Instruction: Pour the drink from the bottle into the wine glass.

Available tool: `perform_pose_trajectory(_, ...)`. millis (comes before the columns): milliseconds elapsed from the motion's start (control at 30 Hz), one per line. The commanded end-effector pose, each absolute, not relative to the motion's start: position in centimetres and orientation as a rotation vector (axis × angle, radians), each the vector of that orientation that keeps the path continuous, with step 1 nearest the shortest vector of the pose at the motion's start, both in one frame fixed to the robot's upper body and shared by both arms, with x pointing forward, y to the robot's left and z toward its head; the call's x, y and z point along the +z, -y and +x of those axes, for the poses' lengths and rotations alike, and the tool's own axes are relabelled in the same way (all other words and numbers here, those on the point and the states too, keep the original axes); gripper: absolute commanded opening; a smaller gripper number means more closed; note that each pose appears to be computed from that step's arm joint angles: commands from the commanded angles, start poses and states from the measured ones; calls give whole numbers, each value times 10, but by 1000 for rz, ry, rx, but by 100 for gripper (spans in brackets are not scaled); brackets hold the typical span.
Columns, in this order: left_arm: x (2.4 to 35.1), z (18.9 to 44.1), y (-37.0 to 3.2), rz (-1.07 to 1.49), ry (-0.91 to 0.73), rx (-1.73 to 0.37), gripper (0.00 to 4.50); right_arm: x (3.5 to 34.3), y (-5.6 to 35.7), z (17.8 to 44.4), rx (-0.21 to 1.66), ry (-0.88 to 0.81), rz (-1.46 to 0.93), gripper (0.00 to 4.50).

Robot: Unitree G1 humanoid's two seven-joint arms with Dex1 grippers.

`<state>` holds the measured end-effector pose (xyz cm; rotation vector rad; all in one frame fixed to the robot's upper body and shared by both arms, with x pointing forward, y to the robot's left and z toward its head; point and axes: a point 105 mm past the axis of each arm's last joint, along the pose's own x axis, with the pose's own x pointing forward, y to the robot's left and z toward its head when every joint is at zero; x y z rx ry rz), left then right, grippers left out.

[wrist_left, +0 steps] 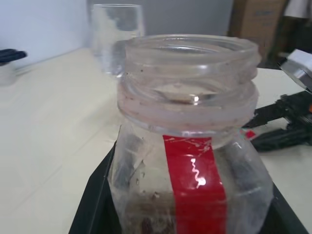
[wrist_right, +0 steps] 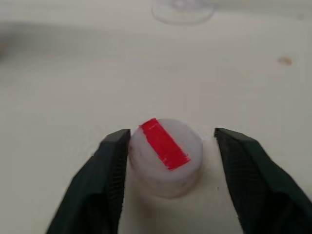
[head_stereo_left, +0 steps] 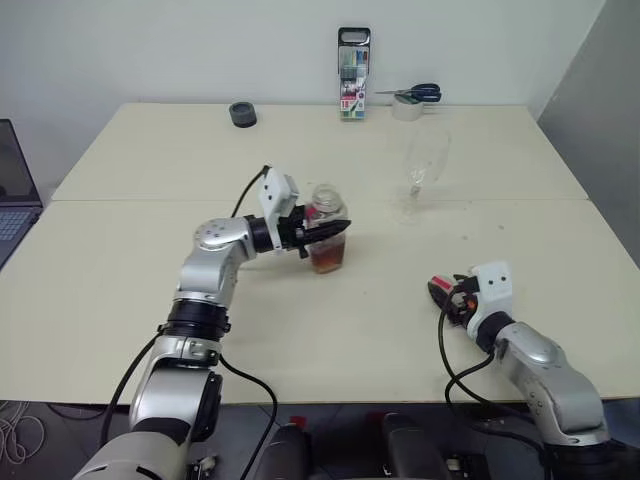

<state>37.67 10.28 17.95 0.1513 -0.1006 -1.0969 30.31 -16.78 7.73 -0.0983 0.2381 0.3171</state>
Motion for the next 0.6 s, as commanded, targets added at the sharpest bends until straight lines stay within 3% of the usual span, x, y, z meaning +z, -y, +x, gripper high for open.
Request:
perform_pose_trajectory(33,194,378,-123,155,153,-1005,167,72,165,301,351,-258,-115,442)
perform_pose_trajectory(200,192,385,-154,155,137,-862,167,69,175,300,367,-296,-181,450)
perform_pose_trajectory(300,190,395,-182,165,125,-715,167,95,177,304,425,-215,-267,450)
perform_pose_trajectory(433,190,410,-225,140,116,-480,167,149,132,295,716,-47,-255,450)
perform_pose_trajectory(600,185,417,-258,98,97,-311,167,176,84,290,952,13,-247,450)
